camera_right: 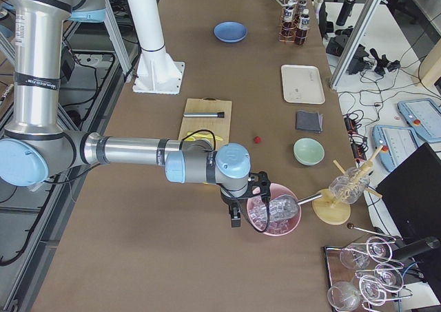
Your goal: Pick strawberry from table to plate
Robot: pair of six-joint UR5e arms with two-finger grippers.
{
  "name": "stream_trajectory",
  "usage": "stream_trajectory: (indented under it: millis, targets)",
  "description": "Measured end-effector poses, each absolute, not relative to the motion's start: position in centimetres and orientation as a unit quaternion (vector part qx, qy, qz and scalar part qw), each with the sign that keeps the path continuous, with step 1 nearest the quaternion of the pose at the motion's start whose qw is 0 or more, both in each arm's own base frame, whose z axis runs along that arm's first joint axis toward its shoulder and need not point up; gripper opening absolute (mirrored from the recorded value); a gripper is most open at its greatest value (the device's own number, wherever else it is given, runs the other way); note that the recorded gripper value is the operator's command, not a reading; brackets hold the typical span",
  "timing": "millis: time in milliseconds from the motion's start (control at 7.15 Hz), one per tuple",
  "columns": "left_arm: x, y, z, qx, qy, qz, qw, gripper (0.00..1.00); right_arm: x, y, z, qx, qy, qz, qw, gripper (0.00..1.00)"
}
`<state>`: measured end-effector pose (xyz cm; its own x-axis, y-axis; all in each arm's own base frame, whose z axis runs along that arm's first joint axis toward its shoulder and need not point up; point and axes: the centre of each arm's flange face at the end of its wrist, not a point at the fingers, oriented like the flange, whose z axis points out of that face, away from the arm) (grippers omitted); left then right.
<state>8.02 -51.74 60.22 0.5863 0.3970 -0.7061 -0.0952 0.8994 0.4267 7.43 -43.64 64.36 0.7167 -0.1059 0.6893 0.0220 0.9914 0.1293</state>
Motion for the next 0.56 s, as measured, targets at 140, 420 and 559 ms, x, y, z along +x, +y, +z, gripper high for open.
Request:
stream_trajectory:
  millis: [140, 420, 559]
  targets:
    - [10.9, -51.1, 60.0, 0.168, 0.440, 0.121, 0.874, 0.98, 6.6, -43.9, 63.9, 0.058, -0.378, -0.023, 0.924, 1.00]
    - [15.5, -48.5, 60.0, 0.154, 0.469, 0.100, 0.864, 0.98, 4.6, -44.5, 63.1, 0.066, -0.384, -0.008, 0.921, 1.00]
    - [17.1, -47.0, 60.1, 0.149, 0.484, 0.093, 0.858, 0.98, 4.0, -44.5, 63.0, 0.067, -0.386, -0.009, 0.920, 1.00]
